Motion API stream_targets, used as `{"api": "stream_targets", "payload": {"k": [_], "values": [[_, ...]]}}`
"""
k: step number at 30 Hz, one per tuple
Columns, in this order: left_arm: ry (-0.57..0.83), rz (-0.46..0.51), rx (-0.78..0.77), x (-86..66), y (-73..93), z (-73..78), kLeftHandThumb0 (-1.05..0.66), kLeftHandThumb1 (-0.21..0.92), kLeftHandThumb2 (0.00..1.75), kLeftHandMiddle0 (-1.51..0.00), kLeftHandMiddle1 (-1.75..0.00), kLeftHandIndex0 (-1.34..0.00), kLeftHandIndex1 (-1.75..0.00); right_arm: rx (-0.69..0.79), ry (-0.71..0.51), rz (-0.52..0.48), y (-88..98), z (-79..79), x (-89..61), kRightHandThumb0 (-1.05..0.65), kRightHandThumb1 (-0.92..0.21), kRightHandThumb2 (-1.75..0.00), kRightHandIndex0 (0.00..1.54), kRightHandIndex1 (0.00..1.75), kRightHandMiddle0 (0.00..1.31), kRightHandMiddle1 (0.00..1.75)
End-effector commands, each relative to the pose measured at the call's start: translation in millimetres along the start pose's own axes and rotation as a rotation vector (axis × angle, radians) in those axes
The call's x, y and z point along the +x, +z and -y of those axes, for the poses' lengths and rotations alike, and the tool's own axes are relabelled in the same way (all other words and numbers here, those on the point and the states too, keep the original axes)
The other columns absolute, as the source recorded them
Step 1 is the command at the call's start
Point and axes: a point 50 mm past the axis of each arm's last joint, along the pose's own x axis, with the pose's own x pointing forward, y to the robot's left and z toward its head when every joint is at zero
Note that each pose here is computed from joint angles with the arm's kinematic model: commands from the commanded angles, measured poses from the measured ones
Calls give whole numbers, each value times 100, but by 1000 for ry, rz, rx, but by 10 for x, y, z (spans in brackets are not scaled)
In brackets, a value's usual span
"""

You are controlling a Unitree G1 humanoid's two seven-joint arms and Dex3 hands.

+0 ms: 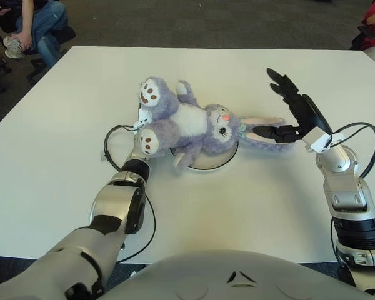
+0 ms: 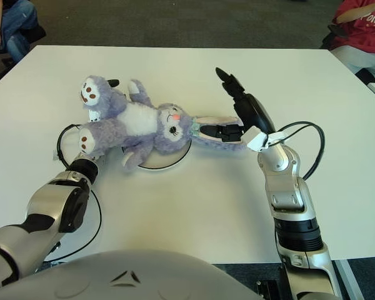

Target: Put the doll into the plate.

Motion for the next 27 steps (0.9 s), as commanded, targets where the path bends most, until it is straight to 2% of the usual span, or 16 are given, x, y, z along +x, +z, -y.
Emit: {"api": "stream_targets", "payload": {"k": [1, 10, 14, 16, 22, 27], "values": [[-6, -88, 3, -109, -187, -13, 39, 55, 97, -47, -168, 0, -128, 14, -65, -19, -12, 19, -1, -89, -79, -33, 41, 6, 0, 58], [-3, -90, 1, -105, -186, -17, 39, 55, 97, -47, -167, 0, -130, 34, -151, -107, -93, 56, 18, -90, -91, -23, 45, 16, 0, 84], [2, -90, 5, -103, -185, -18, 39, 55, 96, -47, -167, 0, -129, 2, -204, -152, -131, 54, 37, -88, -92, -24, 31, 40, 0, 95], [5, -90, 8, -102, -184, -19, 39, 55, 96, -47, -167, 0, -128, -14, -223, -177, -153, 45, 45, -86, -92, -26, 27, 44, 0, 99], [12, -89, 6, -101, -181, -21, 39, 55, 96, -47, -167, 0, -127, -47, -257, -220, -203, 17, 58, -85, -92, -36, 24, 46, 0, 106], [18, -89, 3, -99, -179, -22, 39, 55, 95, -48, -166, 0, -127, -51, -276, -254, -236, -6, 76, -80, -92, -42, 28, 51, 0, 102]]}}
